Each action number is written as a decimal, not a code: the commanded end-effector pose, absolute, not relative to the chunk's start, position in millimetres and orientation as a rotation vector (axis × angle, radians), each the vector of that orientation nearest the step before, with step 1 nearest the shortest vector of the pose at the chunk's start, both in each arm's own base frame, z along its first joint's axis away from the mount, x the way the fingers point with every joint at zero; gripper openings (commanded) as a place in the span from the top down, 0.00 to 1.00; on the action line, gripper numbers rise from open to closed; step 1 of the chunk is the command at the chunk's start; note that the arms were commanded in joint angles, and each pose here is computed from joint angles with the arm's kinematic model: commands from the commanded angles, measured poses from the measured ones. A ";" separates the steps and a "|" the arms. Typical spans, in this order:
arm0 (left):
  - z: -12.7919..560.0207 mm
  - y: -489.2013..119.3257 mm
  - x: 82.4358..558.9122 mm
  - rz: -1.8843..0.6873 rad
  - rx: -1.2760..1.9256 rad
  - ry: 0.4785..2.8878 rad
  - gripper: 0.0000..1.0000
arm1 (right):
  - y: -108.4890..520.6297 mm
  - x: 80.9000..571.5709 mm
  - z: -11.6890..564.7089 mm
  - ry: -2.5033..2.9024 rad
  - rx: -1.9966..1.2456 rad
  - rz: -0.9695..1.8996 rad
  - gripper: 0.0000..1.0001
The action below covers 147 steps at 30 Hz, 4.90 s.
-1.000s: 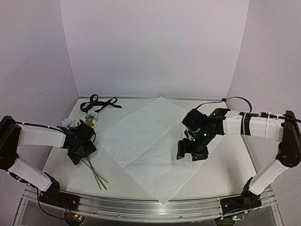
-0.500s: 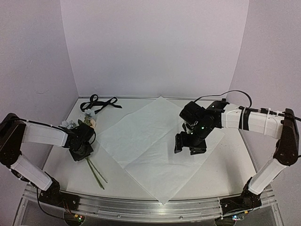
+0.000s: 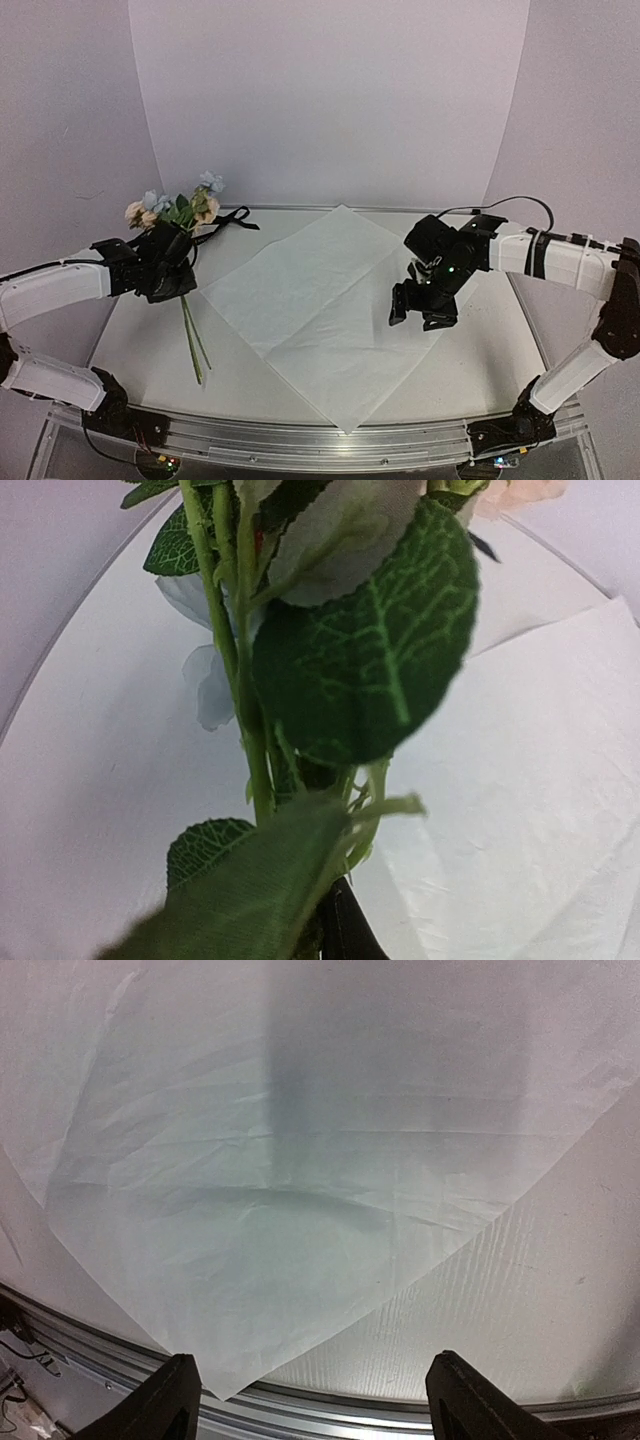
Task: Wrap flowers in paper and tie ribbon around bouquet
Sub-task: Pick up the fake flower from the center of the board, then place the fake flower on the flattened wrapping paper, then move the flattened wrapping paper to the center of the board.
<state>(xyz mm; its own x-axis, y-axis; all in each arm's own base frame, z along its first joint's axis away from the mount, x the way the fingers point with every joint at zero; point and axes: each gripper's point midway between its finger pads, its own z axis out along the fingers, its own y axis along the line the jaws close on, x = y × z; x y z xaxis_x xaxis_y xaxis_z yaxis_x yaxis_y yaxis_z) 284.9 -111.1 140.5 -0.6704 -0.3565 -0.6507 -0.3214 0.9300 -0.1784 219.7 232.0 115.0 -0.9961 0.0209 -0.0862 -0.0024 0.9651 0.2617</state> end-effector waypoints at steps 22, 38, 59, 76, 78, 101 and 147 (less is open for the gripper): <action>162.1 -467.5 439.6 -0.553 0.030 2.262 1.00 | 132.9 170.0 120.8 3.013 0.224 0.221 0.19; 59.9 -470.5 437.1 -0.516 0.129 2.381 1.00 | 117.5 157.3 115.8 3.013 0.236 0.168 0.18; 153.5 -419.1 410.6 -0.618 0.058 2.322 0.05 | 133.3 169.3 129.5 3.025 0.039 0.205 0.09; 91.4 -225.3 319.0 -0.534 -0.439 2.507 0.08 | 156.1 192.5 96.8 3.079 -0.055 0.192 0.13; 100.5 -233.7 328.8 -0.610 -0.389 2.454 0.09 | 157.8 197.5 94.4 3.078 -0.064 0.177 0.15; 49.7 -326.5 376.7 -0.941 -0.185 2.522 0.06 | 182.9 273.5 63.5 3.089 0.162 0.271 0.15; 83.2 -202.1 282.0 -0.648 -0.274 2.588 0.08 | 369.0 294.2 62.9 3.057 -0.394 0.323 0.55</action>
